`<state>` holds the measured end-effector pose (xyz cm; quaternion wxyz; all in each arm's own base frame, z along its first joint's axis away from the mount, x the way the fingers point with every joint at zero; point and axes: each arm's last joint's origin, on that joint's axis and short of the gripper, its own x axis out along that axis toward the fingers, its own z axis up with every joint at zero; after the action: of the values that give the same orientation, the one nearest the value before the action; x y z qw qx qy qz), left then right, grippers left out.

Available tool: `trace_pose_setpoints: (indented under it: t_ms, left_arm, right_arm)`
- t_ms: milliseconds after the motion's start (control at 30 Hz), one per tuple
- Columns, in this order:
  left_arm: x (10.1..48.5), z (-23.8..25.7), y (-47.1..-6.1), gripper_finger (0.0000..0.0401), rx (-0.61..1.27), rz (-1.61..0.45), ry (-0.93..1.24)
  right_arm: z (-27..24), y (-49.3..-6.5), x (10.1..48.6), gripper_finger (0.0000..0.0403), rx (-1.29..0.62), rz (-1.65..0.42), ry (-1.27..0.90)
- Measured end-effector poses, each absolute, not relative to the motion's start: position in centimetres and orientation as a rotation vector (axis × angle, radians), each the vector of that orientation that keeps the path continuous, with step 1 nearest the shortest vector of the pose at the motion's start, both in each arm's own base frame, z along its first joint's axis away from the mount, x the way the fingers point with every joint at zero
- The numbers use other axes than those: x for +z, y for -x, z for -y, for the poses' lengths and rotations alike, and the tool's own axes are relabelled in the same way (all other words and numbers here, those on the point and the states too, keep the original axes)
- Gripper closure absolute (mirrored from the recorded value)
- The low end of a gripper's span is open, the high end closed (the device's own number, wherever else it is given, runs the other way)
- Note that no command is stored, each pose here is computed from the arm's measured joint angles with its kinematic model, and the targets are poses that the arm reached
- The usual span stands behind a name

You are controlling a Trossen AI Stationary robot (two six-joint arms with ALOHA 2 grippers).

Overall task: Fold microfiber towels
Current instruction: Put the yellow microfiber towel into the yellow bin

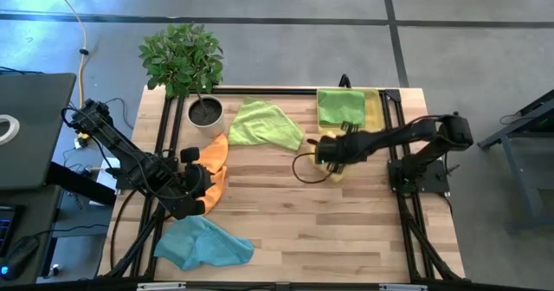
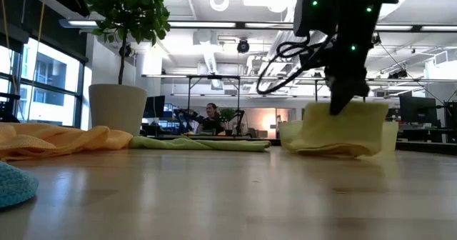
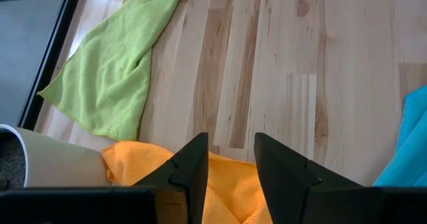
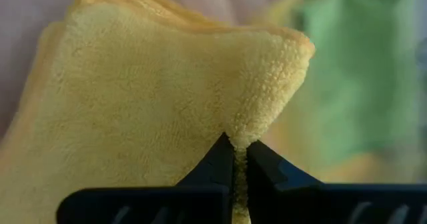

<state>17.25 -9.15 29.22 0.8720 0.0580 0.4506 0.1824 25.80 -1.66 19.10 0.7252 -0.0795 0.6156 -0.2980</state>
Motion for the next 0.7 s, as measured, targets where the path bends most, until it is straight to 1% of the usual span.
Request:
trace_pose_setpoints:
  t_ms: [167, 233, 300, 433, 600, 700]
  left_arm:
    - [29.2, 9.1, -17.2, 0.0291, 0.388, -0.938, -0.108]
    - [29.2, 9.2, -17.3, 0.0291, 0.389, -0.938, -0.106]
    - [29.2, 9.2, -17.3, 0.0291, 0.389, -0.938, -0.107]
    - [29.2, 9.2, -17.3, 0.0291, 0.39, -0.937, -0.108]
    - [29.2, 9.1, -17.2, 0.0291, 0.39, -0.937, -0.108]
    - [29.2, 9.1, -17.2, 0.0291, 0.391, -0.936, -0.109]
  right_arm:
    - [4.7, -25.3, 20.5, 0.0398, -0.56, -1.552, 0.496]
    - [6.1, -25.1, 20.6, 0.0398, -0.53, -1.6, 0.574]
    - [7.5, -25.0, 20.7, 0.0398, -0.528, -1.624, 0.608]
    - [10.5, -24.8, 20.8, 0.0398, -0.588, -1.632, 0.639]
    - [13.9, -24.6, 21.2, 0.0398, -0.643, -1.588, 0.635]
    - [15.5, -24.6, 21.3, 0.0398, -0.614, -1.528, 0.615]
